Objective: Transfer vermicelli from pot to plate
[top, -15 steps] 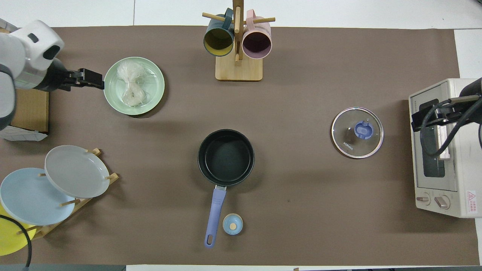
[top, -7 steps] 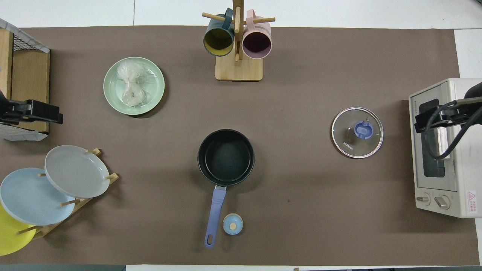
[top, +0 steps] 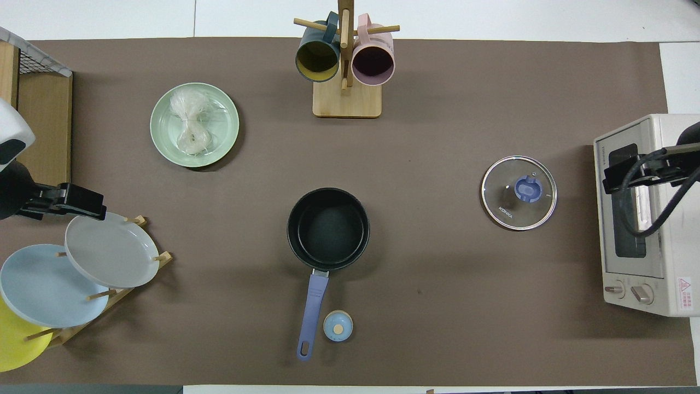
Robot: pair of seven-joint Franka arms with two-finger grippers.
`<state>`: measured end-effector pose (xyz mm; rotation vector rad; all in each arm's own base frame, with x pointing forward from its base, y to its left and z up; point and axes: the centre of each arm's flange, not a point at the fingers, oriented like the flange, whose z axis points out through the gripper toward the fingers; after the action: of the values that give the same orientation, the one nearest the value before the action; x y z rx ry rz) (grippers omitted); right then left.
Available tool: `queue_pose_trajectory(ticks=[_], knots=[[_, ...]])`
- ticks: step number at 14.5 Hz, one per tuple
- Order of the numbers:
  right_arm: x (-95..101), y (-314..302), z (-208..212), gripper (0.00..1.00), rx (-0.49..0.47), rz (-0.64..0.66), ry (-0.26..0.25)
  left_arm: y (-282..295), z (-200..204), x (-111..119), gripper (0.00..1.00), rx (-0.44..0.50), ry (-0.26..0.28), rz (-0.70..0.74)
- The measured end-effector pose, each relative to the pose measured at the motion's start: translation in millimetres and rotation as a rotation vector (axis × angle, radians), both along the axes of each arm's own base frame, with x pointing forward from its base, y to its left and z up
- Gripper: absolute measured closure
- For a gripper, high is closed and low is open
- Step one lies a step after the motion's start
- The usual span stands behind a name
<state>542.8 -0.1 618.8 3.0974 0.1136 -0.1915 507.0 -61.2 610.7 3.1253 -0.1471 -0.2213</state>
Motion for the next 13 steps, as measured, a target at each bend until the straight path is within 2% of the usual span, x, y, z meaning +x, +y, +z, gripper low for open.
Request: queue_pose_trajectory(ticks=[4,13], knots=[[-0.1,-10.5,0.8,0.00,0.000,-0.019,-0.002,-5.3,32.0,3.4,0.00,-0.001,-0.027,0.010],[-0.2,-12.5,2.4,0.00,0.001,-0.023,-0.005,1.4,19.5,13.8,0.00,-0.003,-0.051,0.038]])
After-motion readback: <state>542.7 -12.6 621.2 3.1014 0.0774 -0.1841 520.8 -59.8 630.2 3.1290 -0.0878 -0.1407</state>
